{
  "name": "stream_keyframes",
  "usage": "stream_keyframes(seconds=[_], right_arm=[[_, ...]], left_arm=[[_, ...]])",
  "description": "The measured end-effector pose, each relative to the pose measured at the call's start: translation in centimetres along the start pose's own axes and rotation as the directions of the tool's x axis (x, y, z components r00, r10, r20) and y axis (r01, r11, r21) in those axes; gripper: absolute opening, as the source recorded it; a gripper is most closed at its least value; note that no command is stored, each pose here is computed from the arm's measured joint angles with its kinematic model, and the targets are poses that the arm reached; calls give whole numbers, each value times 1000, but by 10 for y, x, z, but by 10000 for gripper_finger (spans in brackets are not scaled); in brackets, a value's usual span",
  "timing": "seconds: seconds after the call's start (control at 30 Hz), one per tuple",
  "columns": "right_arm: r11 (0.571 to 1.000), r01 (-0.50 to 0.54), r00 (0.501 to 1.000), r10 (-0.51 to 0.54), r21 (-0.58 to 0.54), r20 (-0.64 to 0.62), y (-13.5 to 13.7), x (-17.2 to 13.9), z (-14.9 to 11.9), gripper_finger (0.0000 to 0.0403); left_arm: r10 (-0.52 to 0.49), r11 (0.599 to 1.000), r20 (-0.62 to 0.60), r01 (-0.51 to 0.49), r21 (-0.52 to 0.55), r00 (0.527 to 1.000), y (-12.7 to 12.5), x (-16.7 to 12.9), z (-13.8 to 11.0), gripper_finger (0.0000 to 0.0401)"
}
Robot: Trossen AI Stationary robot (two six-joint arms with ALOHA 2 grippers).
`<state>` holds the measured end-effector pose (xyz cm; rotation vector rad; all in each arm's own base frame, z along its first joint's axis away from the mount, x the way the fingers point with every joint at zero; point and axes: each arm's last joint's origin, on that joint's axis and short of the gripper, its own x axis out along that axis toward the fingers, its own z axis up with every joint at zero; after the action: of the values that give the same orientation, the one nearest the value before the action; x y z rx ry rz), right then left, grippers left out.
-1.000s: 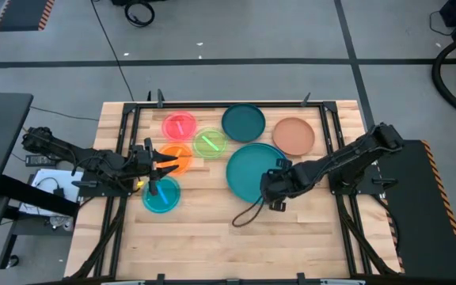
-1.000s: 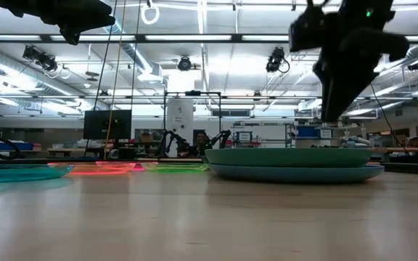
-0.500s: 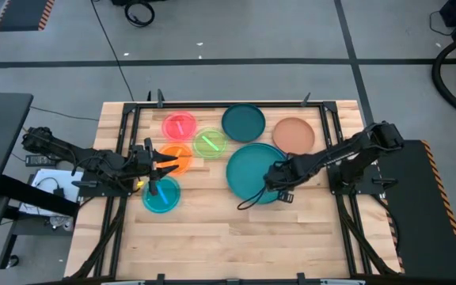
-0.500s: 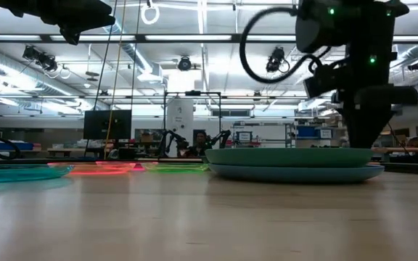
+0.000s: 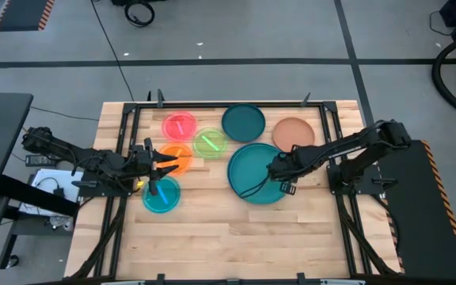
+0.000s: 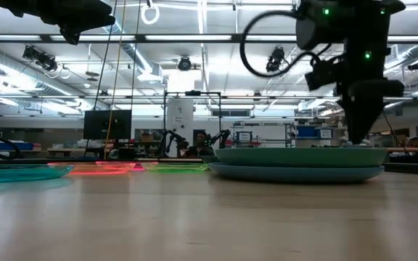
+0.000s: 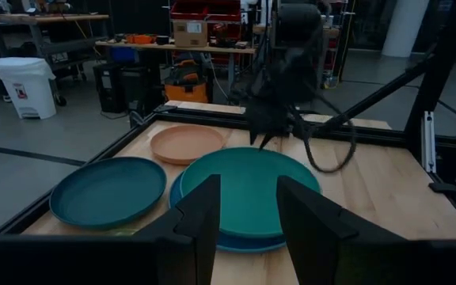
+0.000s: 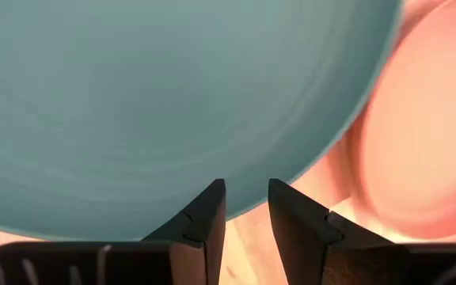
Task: Stack plastic plates
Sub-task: Stack the dark blue plate on top of the green plate
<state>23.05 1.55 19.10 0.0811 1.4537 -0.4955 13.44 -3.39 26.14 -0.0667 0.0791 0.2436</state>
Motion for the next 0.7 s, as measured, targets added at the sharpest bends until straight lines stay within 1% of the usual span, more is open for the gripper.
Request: stream_keyframes(seconds=[0.17,0.33,0.47,0.7], right_arm=[[997,13,997,-19,79,69,-21,-11,0,106],[987,38,998,-45,154,40,-45,0,-5,106],[985,46,999,-44,163,-16,-60,17,-8,106],[991,-6,998,15,137,-68,-81,38,-2,106]], left_arm=[[0,1000,0,0,-1,1000,0,0,0,133],[0,1000,0,0,0,1000,0,0,0,133],[0,1000,-1,0,0,1000,0,0,0,133],[0,1000,-1,0,7,1000,0,0,0,133]])
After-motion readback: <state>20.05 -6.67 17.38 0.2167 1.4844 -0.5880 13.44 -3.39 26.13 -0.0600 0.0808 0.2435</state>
